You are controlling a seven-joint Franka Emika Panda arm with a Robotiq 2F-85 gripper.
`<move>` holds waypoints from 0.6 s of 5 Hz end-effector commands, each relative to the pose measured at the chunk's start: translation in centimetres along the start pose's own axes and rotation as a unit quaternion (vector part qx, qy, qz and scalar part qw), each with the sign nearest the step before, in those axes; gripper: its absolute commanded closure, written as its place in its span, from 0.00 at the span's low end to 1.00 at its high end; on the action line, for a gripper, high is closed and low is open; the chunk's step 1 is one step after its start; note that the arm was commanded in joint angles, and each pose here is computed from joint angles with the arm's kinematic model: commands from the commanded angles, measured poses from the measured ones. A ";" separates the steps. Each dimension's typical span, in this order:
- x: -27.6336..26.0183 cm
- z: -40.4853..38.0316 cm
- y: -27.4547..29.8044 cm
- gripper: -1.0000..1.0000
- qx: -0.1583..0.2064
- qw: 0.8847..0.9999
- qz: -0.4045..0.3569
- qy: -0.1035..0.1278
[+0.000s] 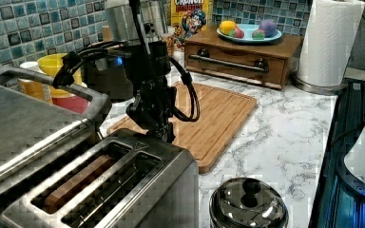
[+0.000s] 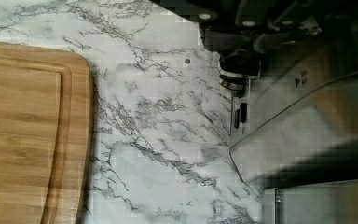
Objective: Turn on the toaster.
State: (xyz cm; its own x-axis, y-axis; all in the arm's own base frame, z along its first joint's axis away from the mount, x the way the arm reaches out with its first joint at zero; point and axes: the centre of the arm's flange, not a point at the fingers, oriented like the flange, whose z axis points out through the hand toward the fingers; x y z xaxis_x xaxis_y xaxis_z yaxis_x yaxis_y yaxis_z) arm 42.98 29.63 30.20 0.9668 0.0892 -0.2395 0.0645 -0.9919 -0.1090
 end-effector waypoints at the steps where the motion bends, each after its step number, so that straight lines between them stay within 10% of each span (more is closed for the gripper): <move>1: -4.4 9.6 -2.6 1.00 -0.059 0.993 -0.079 -0.061; 3: -4.4 9.6 -2.6 1.00 -0.059 0.993 -0.079 -0.061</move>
